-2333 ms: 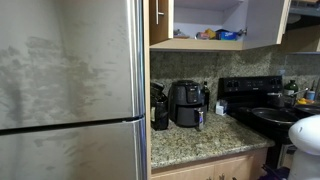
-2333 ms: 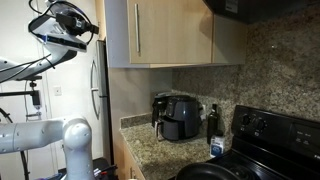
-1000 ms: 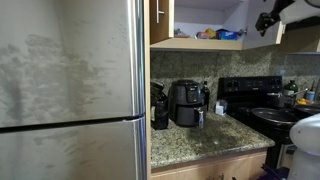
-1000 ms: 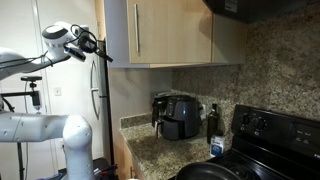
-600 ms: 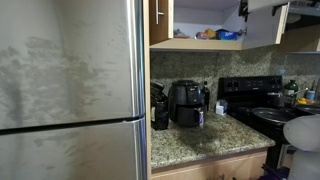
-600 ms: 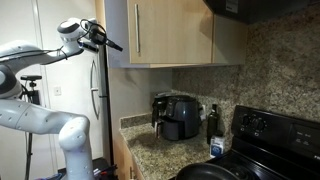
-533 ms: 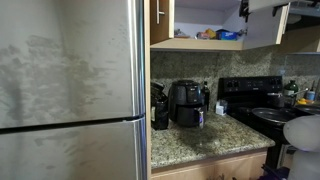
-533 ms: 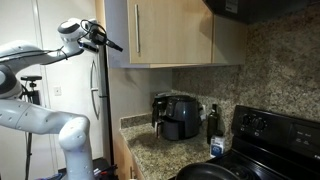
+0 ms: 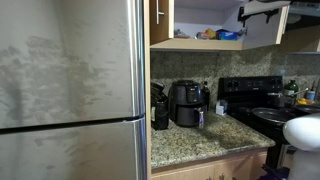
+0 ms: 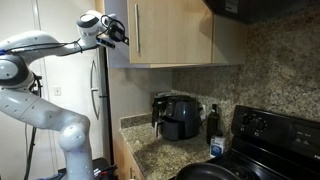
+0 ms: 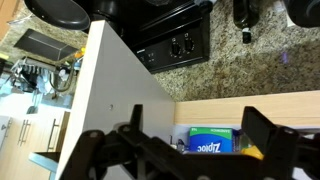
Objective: Open the right door of the top cabinet
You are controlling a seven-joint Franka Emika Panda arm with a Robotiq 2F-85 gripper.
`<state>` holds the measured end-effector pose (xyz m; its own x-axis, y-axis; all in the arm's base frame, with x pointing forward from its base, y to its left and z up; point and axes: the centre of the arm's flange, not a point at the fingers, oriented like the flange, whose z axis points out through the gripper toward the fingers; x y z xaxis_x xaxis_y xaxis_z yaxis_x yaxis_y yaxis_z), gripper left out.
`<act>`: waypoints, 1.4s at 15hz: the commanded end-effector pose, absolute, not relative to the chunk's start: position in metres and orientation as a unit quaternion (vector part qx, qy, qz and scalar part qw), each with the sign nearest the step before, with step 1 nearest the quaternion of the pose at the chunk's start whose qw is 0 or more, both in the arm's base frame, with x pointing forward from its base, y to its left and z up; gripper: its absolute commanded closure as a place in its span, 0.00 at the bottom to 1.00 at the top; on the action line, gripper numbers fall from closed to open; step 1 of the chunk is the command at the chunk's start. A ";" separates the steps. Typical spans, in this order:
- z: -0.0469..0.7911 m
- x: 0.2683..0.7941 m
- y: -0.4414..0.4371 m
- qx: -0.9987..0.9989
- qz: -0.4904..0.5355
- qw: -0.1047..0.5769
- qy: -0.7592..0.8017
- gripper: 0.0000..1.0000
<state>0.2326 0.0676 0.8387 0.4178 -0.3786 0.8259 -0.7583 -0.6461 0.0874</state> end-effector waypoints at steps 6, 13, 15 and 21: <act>0.835 0.299 -0.002 0.762 0.383 0.272 -0.445 0.00; 0.799 0.270 -0.047 0.651 0.351 0.349 -0.576 0.00; 0.783 0.260 -0.070 0.626 0.320 0.359 -0.614 0.00; 0.762 0.261 -0.076 0.665 0.258 0.318 -0.625 0.00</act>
